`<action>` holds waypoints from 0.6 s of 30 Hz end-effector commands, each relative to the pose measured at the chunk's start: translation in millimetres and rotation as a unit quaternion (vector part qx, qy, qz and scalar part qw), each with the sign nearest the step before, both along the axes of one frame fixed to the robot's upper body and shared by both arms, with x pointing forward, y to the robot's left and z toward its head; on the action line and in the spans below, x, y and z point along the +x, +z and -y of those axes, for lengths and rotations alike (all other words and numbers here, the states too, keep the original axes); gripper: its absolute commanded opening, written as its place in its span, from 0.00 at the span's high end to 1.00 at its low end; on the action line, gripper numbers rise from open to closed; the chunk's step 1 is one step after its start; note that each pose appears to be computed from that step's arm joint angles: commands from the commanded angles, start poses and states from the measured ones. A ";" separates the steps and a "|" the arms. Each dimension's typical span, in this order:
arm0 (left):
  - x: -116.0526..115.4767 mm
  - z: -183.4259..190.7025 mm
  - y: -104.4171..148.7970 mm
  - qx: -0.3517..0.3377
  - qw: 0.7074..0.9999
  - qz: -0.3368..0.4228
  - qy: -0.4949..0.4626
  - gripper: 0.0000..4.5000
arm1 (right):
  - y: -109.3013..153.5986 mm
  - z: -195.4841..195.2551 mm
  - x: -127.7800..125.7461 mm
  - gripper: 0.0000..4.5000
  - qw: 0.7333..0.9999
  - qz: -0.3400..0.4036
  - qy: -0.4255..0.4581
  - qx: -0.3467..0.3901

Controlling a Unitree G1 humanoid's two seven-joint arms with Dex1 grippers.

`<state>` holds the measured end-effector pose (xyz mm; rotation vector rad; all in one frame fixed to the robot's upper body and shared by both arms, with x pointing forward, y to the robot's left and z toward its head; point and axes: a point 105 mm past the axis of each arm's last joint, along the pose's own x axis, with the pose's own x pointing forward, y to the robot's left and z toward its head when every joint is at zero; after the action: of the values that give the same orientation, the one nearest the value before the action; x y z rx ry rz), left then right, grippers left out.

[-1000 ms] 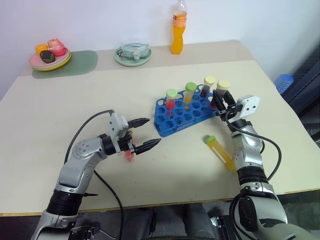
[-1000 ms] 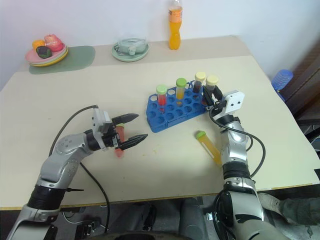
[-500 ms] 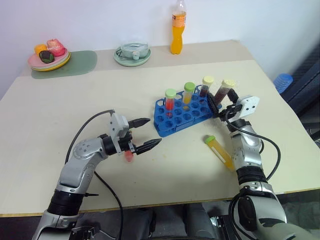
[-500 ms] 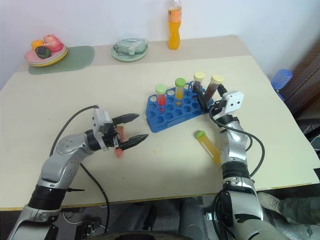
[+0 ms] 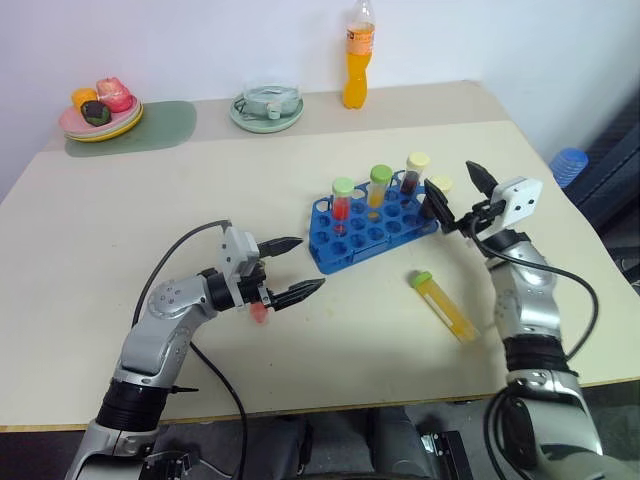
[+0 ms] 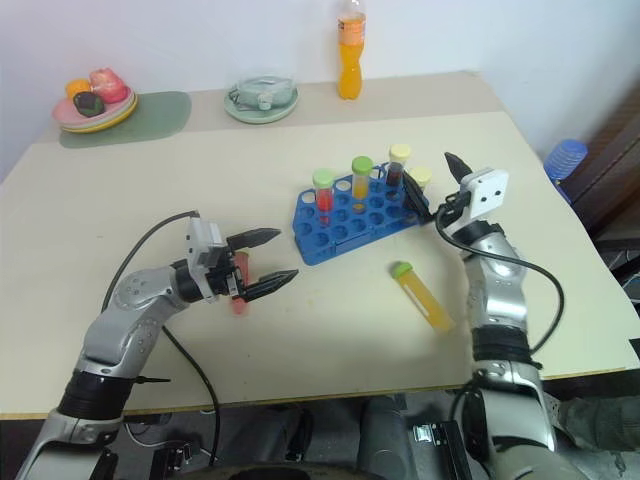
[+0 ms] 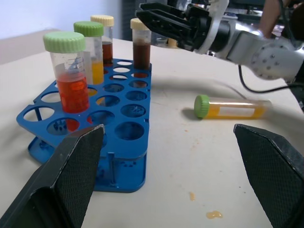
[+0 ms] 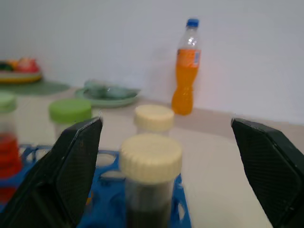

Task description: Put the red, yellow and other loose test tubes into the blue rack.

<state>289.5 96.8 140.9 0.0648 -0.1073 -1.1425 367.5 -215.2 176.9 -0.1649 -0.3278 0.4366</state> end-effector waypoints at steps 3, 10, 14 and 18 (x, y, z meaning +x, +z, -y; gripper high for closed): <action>-1.5 3.1 3.6 0.007 1.000 0.020 -0.018 0.00 | -2.5 1.4 -43.4 0.02 0.977 -0.172 0.031 -0.125; -1.7 7.4 -0.6 0.009 0.999 0.017 -0.036 0.00 | -1.8 8.8 -68.6 0.02 0.928 -0.348 0.010 -0.130; -0.4 8.3 -1.1 0.008 0.999 0.017 -0.041 0.00 | -3.5 0.5 -78.1 0.02 0.890 -0.440 0.008 -0.115; -0.7 10.2 -2.6 0.007 0.999 0.016 -0.045 0.00 | -12.6 -5.1 -85.0 0.02 0.856 -0.506 0.019 -0.107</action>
<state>290.1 87.5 133.4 0.0765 -0.1003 -1.2244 287.7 -210.7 167.9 -0.1291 0.7185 0.5326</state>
